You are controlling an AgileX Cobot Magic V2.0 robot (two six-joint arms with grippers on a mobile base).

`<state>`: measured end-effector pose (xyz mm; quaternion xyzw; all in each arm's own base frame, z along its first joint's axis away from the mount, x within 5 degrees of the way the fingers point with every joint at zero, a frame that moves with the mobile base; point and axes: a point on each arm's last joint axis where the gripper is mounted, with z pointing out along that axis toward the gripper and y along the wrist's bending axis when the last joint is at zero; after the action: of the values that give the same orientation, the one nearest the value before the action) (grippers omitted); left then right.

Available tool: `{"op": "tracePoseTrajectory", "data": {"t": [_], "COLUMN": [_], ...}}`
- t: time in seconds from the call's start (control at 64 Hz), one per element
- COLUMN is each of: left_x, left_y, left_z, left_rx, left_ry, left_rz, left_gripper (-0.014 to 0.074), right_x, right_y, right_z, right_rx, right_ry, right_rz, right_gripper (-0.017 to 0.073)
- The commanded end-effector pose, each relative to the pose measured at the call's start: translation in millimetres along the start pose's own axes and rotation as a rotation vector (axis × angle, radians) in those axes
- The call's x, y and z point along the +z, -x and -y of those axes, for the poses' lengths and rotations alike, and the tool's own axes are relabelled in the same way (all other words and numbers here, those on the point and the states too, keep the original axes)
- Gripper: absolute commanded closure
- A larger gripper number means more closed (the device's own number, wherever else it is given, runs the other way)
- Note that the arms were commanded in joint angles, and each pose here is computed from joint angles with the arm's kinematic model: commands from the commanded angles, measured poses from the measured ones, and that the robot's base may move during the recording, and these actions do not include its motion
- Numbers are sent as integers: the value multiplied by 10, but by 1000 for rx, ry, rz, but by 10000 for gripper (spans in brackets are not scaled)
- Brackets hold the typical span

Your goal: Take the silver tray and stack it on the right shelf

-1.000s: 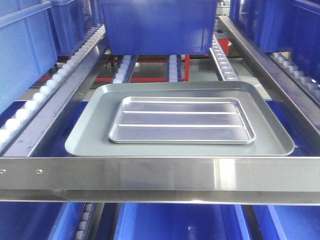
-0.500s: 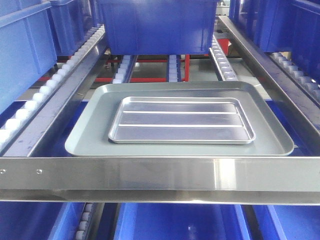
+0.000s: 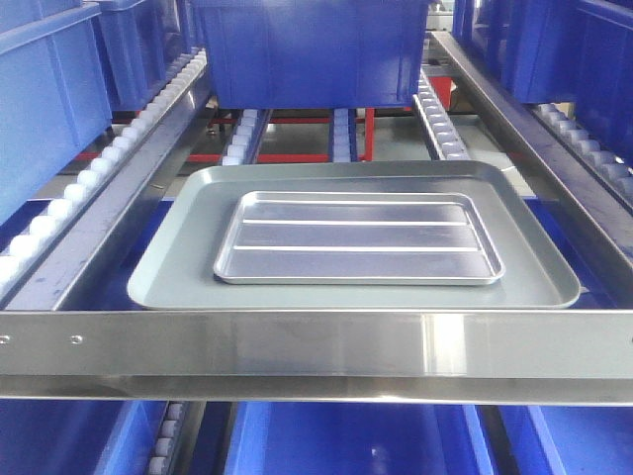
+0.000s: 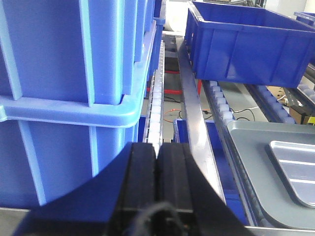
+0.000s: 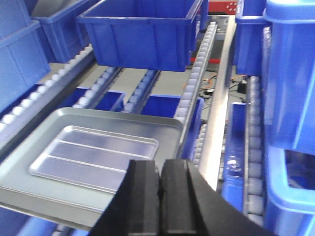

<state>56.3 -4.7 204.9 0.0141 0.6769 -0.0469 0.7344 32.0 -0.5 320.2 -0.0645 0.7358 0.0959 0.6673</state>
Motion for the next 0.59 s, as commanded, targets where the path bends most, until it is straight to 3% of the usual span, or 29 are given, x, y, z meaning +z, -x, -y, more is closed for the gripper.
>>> {"op": "tracePoseTrajectory", "data": {"t": [0.0,0.203,0.375,0.578], "left_x": [-13,-13,-13,-13], "left_y": [31,31,31,31], "left_z": [-11,-11,-11,-11], "left_rx": [0,0,0,0], "left_ry": [10,10,10,10], "left_rz": [89,89,89,89], "left_gripper": [685,685,685,685], "right_x": [27,168,277,271], "right_y": [112,-116,-527,-961], "right_z": [-7,44,142,183], "right_rx": [-55,-31,2,10], "right_ry": [-20,-194,-329,-381], "right_rz": [116,152,204,285], "right_gripper": [493,493,493,493]}}
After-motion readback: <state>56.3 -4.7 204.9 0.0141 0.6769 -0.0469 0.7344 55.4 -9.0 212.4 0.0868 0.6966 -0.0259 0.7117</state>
